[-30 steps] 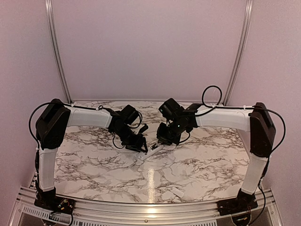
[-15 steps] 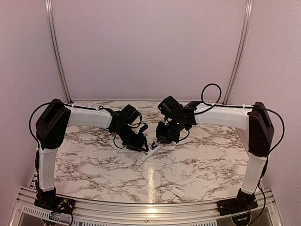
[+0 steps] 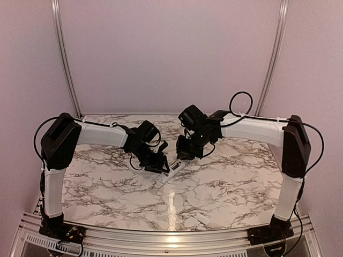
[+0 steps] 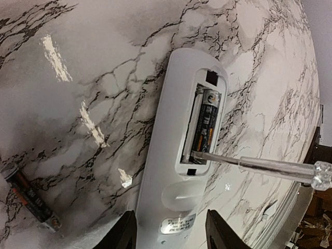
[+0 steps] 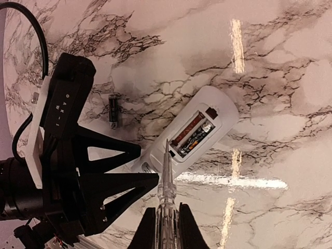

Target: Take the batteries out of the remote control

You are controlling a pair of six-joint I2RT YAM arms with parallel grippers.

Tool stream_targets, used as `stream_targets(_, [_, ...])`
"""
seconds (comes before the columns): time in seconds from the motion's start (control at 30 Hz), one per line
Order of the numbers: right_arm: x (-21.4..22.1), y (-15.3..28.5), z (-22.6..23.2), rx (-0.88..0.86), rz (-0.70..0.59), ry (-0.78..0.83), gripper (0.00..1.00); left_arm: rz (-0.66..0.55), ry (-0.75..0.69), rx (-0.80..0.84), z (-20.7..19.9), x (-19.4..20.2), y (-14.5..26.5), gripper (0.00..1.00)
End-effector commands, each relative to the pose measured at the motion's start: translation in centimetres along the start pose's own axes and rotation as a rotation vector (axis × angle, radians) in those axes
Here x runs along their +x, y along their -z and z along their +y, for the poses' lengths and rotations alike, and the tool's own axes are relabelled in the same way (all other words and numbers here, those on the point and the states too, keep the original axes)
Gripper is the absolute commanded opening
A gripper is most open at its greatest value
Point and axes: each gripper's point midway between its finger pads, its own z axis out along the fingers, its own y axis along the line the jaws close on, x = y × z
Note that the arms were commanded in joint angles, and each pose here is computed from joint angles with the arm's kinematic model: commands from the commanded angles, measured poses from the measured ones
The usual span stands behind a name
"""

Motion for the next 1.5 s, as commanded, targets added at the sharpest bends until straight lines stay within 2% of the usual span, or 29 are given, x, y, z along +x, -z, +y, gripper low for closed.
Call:
stream_targets(0.0, [-0.4,0.4,0.2,-0.002,0.003,0.031,0.00,-0.025,0.006,-0.004,-0.1,-0.1,0.3,0.48])
stream_targets(0.43, [-1.1,3.1,-1.2,-0.040,-0.054,0.133,0.00,-0.151,-0.014,-0.060,-0.2,0.0,4.2,0.51])
stream_targets(0.6, [-2.2,5.0,-2.2,-0.013,-0.102,0.196,0.00,-0.199,-0.092,-0.127,-1.5,0.0,6.5,0.74])
stream_targets(0.67, [-2.7,5.6,-2.4,-0.013,-0.121,0.218,0.00,-0.236,-0.112,-0.151,-2.1,-0.4,7.8,0.95])
stream_targets(0.7, [-2.8,5.9,-2.4,-0.018,-0.129,0.228,0.00,-0.261,-0.118,-0.161,-2.3,-0.7,8.6,0.98])
stream_targets(0.97, [-3.3,8.5,-0.8,-0.094,-0.184,0.362,0.00,-0.465,-0.166,-0.273,-3.3,-2.5,15.5,0.99])
stream_targets(1.07, [-3.3,9.6,-0.2,-0.124,-0.206,0.410,0.00,-0.522,-0.161,-0.370,-2.0,-2.7,17.8,0.99])
stream_targets(1.17, [-3.3,10.6,0.1,-0.142,-0.234,0.457,0.00,-0.564,-0.104,-0.386,-0.1,-2.5,19.2,0.99])
stream_targets(1.3, [-3.1,11.6,0.1,-0.140,-0.249,0.511,0.00,-0.576,-0.069,-0.375,0.7,-2.2,19.2,0.99])
stream_targets(1.47, [-3.2,12.7,-0.9,-0.086,-0.271,0.536,0.00,-0.498,-0.093,-0.337,-0.1,-0.8,16.5,0.99])
